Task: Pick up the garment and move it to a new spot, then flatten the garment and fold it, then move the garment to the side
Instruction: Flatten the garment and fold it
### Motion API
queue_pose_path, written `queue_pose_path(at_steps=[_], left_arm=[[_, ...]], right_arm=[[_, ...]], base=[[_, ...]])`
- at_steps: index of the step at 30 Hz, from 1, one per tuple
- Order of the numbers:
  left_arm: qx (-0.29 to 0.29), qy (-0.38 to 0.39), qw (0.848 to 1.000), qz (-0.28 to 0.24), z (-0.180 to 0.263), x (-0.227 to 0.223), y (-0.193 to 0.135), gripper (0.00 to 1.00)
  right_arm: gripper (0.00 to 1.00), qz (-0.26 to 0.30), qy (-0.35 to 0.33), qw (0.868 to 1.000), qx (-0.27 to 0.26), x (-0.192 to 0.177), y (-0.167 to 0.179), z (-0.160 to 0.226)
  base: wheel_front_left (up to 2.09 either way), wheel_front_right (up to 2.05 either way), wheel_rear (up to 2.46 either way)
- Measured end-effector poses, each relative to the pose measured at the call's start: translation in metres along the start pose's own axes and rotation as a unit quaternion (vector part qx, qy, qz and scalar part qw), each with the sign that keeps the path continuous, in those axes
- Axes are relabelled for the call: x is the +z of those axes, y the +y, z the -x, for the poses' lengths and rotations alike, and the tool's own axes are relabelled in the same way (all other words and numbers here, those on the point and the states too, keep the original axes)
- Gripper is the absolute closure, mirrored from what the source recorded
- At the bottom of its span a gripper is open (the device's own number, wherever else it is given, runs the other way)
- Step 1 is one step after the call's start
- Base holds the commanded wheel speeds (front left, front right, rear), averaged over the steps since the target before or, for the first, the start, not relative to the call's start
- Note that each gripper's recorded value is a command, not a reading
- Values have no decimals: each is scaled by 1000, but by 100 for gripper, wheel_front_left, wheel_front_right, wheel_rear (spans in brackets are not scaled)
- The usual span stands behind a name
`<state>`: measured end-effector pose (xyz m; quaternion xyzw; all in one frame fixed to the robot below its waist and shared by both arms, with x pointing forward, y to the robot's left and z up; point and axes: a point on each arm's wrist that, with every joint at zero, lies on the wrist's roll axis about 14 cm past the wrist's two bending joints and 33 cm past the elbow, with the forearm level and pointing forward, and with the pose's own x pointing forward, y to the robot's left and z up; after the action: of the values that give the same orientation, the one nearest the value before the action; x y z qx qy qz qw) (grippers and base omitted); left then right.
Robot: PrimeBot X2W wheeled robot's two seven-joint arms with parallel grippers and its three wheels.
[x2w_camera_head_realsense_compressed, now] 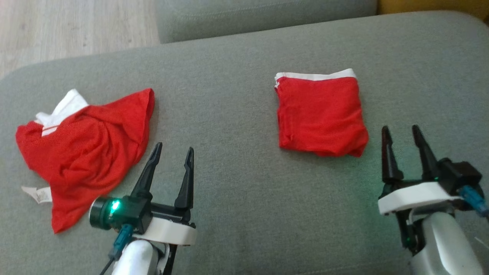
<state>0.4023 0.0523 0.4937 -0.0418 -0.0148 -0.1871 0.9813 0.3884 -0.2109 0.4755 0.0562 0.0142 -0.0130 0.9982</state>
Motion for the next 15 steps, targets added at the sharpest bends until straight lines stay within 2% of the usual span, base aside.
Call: queue_pose_path(at_steps=[2,3,11,15], left_arm=[[1,6,1000,1,0,-5,2,0],[3,9,1000,2,0,-7,4,0],[22,30,999,5,-6,-24,23,0],[42,46,998,5,-1,-35,38,0]], right_arm=[[0,5,0,1000,-6,0,-4,-6],[100,6,2,1000,-8,0,-5,-11],[100,15,41,999,-12,-7,-1,-81],[100,22,82,996,-1,-32,10,-107]], base=[[0,0,0],[0,0,0],[0,0,0],[0,0,0]])
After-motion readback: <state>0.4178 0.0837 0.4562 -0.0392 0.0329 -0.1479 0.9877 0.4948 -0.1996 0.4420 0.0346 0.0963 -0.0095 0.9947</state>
